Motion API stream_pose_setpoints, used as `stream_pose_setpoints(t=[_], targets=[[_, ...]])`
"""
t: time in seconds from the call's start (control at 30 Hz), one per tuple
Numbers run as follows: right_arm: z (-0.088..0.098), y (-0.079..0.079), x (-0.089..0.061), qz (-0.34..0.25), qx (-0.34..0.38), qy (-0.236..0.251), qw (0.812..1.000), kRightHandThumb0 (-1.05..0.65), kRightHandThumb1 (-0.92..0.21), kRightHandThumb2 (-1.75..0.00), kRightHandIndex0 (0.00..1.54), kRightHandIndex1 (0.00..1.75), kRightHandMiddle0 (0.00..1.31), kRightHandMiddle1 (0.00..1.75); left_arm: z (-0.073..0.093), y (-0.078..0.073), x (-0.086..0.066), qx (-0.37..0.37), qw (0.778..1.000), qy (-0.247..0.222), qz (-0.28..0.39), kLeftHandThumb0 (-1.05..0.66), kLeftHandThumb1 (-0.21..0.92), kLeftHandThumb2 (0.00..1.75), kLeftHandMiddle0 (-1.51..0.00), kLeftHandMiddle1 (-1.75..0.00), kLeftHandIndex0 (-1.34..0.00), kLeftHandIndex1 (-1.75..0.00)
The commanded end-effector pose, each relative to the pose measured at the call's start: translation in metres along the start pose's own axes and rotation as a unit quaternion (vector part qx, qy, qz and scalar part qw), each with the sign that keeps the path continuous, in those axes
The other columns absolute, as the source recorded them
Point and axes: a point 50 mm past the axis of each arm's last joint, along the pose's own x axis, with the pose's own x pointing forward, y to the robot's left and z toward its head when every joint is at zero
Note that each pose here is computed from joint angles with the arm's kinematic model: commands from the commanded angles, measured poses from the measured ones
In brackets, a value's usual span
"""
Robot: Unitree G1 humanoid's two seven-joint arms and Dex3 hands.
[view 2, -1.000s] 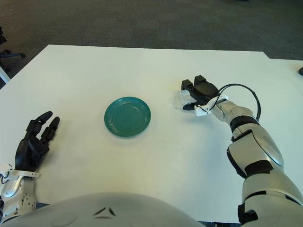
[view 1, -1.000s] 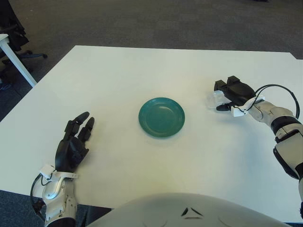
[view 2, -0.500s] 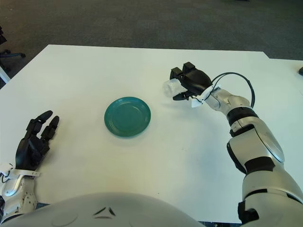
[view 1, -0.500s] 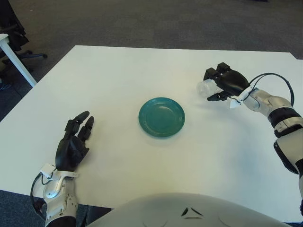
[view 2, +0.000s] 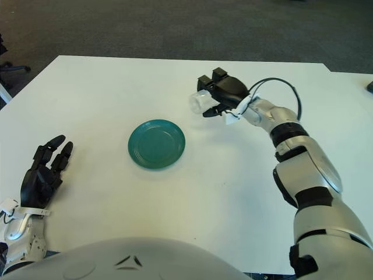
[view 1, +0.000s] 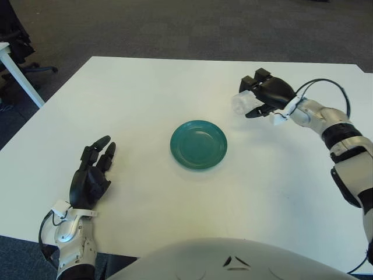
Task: Put the bottle into the plate.
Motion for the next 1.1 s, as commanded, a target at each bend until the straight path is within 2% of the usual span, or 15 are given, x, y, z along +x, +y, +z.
stream_pose_setpoints(t=[0.0,0.1,0.3,0.53,0.7,1.07], targets=[[0.018,-0.01,0.023,-0.008,-0.015,-0.05,0.999,-0.45,-0.92,-0.62,0.97,1.75,0.81,1.75,-0.015,-0.009,-0.006,-0.023,0.999,0.035,0.004,-0.9,0.92,0.97,-0.29,0.0,0.0,-0.74],[0.033,-0.002,0.034,-0.009,-0.013,-0.075,0.997,-0.45,-0.92,-0.63,0.98,1.75,0.82,1.75,-0.016,-0.012,-0.005,-0.024,0.999,0.035,0.004,-0.9,0.92,0.97,-0.29,0.0,0.0,-0.74],[0.053,0.012,0.044,-0.015,-0.005,-0.104,0.994,-0.45,-0.92,-0.67,0.97,1.75,0.81,1.75,-0.017,-0.016,-0.005,-0.023,0.999,0.034,0.003,-0.9,0.92,0.97,-0.29,0.0,0.0,-0.74],[0.068,0.015,0.049,-0.02,-0.006,-0.142,0.99,-0.45,-0.92,-0.69,0.95,1.75,0.78,1.75,-0.017,-0.022,-0.005,-0.023,0.999,0.034,0.003,-0.9,0.92,0.97,-0.29,0.0,0.0,-0.74],[0.089,0.014,0.056,-0.013,0.013,-0.195,0.981,-0.45,-0.92,-0.69,0.95,1.75,0.78,1.75,-0.018,-0.028,-0.005,-0.024,0.999,0.033,0.002,-0.9,0.92,0.97,-0.29,0.0,0.0,-0.74],[0.101,0.01,0.06,-0.007,0.026,-0.226,0.974,-0.45,-0.92,-0.67,0.94,1.75,0.74,1.75,-0.02,-0.04,-0.004,-0.024,0.999,0.034,0.001,-0.9,0.92,0.97,-0.29,0.0,0.0,-0.74]])
